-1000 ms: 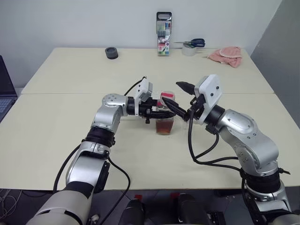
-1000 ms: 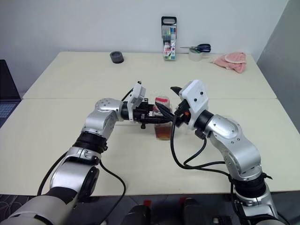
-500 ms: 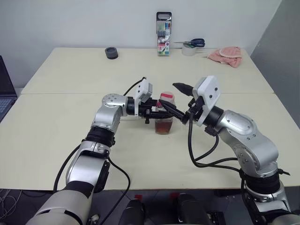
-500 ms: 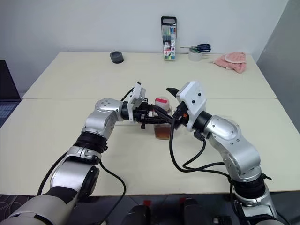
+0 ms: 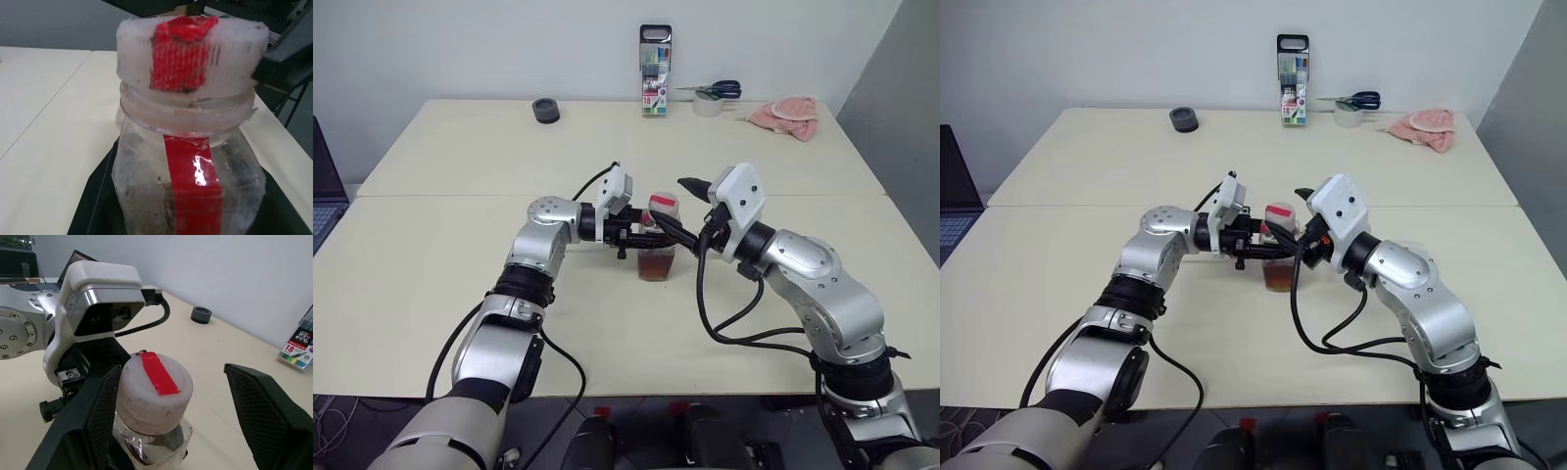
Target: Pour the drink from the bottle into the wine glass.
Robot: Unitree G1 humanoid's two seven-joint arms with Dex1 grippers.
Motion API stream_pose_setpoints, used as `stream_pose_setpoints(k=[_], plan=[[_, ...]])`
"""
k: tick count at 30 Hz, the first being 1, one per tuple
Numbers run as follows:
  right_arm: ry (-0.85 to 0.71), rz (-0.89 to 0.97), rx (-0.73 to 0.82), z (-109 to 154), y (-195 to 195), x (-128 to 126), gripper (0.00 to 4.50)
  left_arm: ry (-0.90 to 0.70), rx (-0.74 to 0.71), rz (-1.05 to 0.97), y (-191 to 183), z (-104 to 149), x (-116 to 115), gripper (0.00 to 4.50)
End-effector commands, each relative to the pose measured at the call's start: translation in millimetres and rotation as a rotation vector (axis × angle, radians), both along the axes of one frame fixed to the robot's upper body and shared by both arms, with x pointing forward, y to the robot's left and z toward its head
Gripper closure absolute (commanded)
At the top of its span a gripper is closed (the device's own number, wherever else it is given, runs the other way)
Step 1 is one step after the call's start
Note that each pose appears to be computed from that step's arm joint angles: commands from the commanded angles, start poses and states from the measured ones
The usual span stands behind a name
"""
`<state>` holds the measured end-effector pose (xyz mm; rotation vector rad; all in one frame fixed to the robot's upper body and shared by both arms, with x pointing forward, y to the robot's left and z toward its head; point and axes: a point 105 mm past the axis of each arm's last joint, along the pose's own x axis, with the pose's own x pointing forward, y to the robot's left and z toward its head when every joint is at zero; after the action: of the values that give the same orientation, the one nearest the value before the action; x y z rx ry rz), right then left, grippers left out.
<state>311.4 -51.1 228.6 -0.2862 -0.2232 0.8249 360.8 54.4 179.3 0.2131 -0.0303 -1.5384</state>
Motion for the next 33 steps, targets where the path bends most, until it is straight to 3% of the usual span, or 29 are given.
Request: stream_pose_setpoints(k=[1, 12, 21, 25, 33], plan=[[-0.055, -0.006, 0.02, 13.6, -3.9, -3.0, 0.93, -0.067, -0.017, -0.021, -3.5, 16.1, -1.8, 2.76], [-0.04, 0.003, 0.014, 10.0, -9.0, -7.1, 0.93, -0.076, -0.013, -0.02, -5.0, 17.4, -1.4, 2.76], [0.019, 0.119, 0.074, 15.0, 2.6, -23.0, 0.93, -0.082, -0.019, -0.013, -5.5, 18.7, -1.1, 2.77], [0.076, 0.052, 0.103, 14.6, -4.9, -8.7, 0.93, -0.089, -0.018, -0.013, -5.5, 18.4, -2.0, 2.77], [0.129, 0.093, 0.057, 9.9, -1.7, -4.8, 0.93, -0.102, -0.015, -0.009, -5.7, 18.7, -1.7, 2.77]])
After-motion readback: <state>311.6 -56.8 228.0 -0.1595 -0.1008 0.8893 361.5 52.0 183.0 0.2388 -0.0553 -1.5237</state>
